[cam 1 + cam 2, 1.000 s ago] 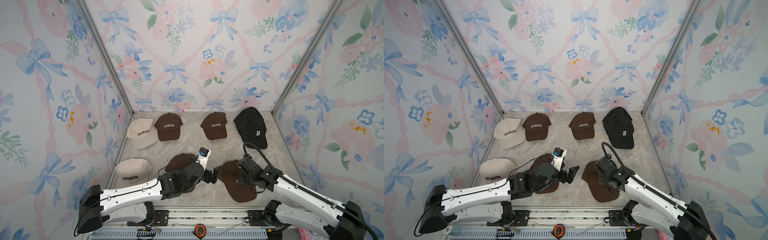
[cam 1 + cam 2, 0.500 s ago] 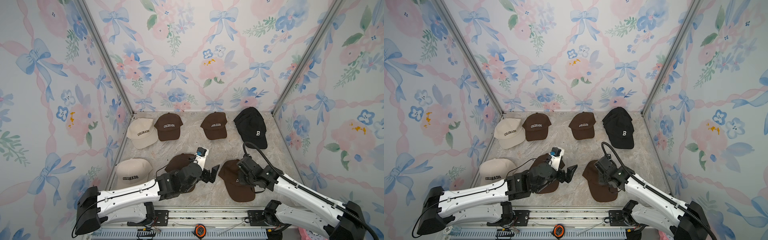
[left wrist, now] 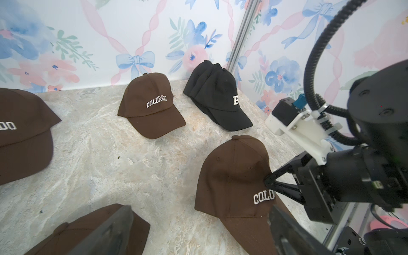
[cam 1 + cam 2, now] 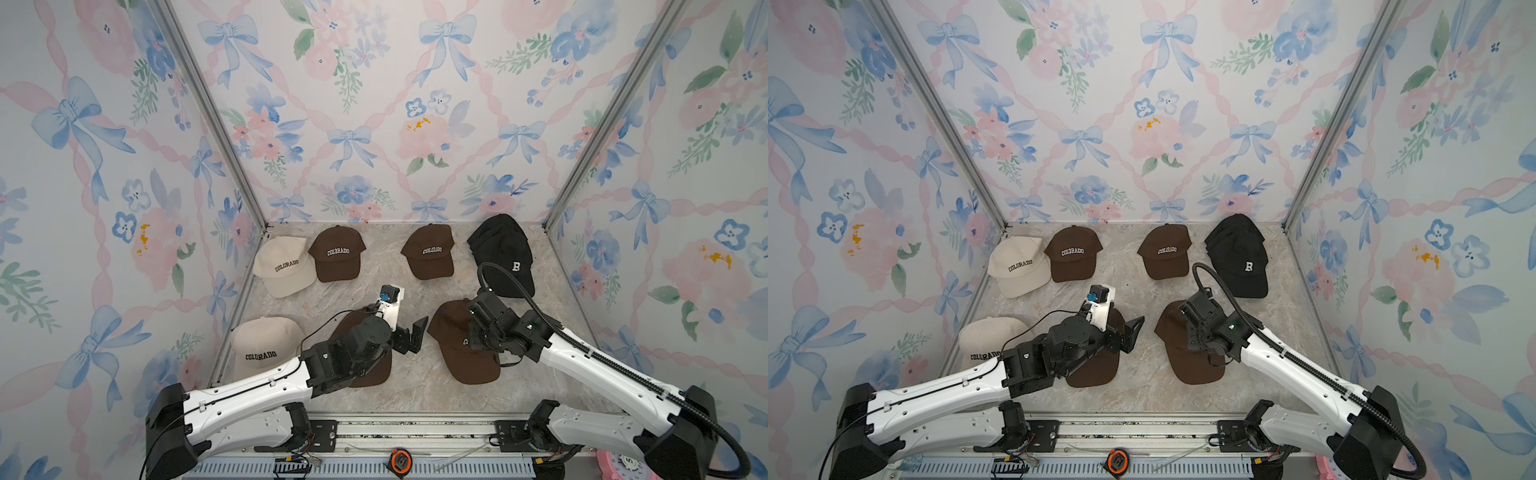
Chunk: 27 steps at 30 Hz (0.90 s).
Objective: Stack the baseball caps by color
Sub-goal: Pick up the baseball cap from the center of the board, then place the baseball cap on the baseball cap.
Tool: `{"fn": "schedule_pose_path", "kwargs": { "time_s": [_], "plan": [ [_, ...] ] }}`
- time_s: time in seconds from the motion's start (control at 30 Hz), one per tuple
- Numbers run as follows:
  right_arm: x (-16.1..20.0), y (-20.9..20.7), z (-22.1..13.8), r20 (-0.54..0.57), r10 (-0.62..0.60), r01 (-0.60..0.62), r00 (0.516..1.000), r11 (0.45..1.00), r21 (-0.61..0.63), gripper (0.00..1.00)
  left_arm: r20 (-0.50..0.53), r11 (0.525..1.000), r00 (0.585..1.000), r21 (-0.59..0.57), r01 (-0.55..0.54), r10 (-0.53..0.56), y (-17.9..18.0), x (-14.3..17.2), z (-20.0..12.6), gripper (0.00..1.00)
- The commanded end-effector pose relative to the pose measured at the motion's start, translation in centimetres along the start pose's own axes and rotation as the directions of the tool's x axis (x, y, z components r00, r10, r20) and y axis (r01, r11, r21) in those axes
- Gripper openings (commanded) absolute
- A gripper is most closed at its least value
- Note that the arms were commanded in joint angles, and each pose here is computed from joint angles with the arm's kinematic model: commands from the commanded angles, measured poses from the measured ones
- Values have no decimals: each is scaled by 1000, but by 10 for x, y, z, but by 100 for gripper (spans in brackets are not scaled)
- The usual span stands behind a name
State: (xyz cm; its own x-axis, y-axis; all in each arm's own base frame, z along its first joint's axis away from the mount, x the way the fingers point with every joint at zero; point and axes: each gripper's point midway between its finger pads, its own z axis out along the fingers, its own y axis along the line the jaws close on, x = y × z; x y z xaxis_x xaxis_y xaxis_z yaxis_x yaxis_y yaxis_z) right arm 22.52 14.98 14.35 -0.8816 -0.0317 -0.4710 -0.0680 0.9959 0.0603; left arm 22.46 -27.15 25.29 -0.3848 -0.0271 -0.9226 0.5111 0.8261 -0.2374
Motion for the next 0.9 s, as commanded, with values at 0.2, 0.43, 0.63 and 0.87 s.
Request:
{"fn": "schedule_pose_path", "kwargs": {
  "time_s": [0.2, 0.43, 0.63, 0.87],
  "plan": [
    [-74, 13, 4, 32, -18, 18, 999, 1000, -20, 1, 4, 999, 999, -37, -32, 33, 29, -10, 5, 98],
    [-137, 25, 27, 34, -56, 57, 998, 998, -31, 0, 18, 998, 999, -65, -26, 28, 49, -34, 20, 98],
    [-184, 35, 54, 38, -76, 77, 996, 997, -27, 0, 8, 996, 1000, -85, -29, 30, 67, -45, 36, 98],
    [-223, 35, 82, 38, -62, 62, 997, 998, -4, 0, 2, 995, 1000, -102, -23, 24, 89, -58, 52, 98]
  ]
}}
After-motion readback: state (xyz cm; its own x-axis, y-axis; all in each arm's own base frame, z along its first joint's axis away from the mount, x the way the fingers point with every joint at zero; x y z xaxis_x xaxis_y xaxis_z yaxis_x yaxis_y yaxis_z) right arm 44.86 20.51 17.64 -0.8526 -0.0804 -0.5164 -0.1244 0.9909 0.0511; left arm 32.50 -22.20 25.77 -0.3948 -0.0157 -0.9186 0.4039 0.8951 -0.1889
